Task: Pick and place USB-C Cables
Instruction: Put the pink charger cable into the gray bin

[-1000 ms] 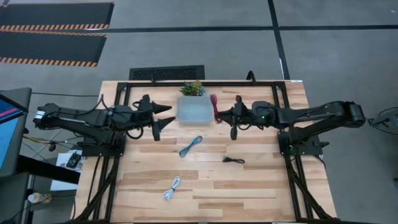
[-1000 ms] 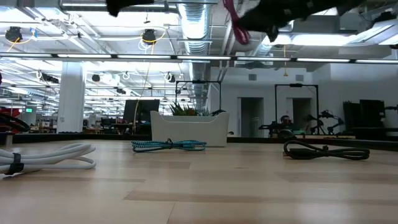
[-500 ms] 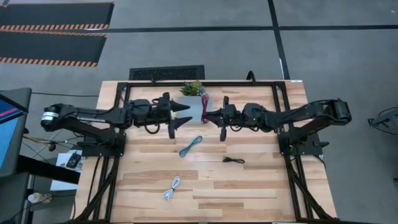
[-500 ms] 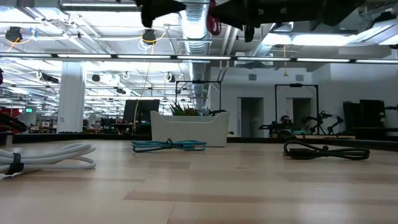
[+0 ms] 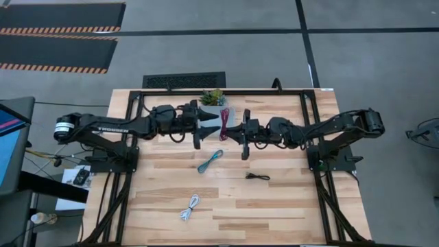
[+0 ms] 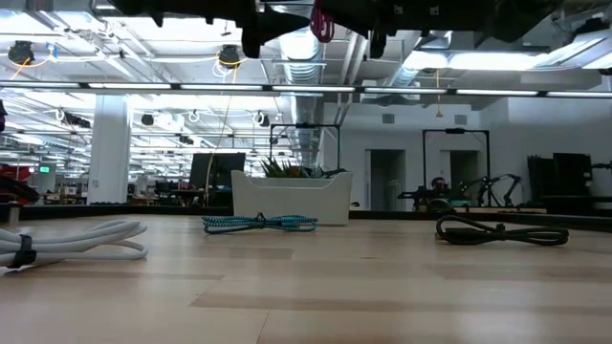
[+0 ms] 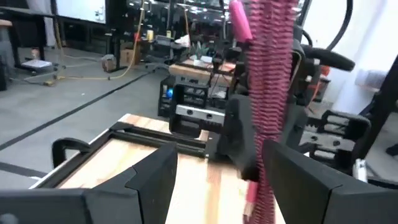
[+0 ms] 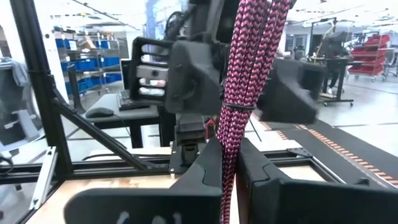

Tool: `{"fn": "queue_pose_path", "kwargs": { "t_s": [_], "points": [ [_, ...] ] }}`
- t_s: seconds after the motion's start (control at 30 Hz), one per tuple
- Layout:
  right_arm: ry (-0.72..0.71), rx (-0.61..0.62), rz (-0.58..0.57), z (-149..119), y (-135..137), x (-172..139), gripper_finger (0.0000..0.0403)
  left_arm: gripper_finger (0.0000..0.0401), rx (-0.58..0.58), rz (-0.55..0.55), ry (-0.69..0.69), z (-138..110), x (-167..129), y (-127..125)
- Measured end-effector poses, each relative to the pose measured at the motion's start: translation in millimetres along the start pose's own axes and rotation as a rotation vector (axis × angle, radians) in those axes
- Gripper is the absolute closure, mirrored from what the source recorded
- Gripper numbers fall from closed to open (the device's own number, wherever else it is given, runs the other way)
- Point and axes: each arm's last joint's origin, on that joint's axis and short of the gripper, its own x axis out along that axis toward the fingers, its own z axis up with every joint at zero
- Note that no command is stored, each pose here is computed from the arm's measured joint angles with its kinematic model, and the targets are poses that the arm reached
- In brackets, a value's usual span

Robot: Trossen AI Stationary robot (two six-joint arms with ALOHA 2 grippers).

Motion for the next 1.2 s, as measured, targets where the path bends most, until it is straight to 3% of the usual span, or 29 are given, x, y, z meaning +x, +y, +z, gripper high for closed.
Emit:
{"fn": "queue_pose_path", "kwargs": {
  "t_s": [0.37, 1.2],
  "points": [
    [-0.005, 0.005, 0.007, 0.5, 2.0, -0.1, 0.0387, 0.0175, -0.019, -0.138, -0.040, 5.0, 0.2, -5.3],
    [-0.006, 0.033, 0.008, 0.9, 2.3, -0.1, 0.0387, 0.0175, -0.038, -0.124, -0.044, 4.9, 0.4, -6.6]
  ]
}}
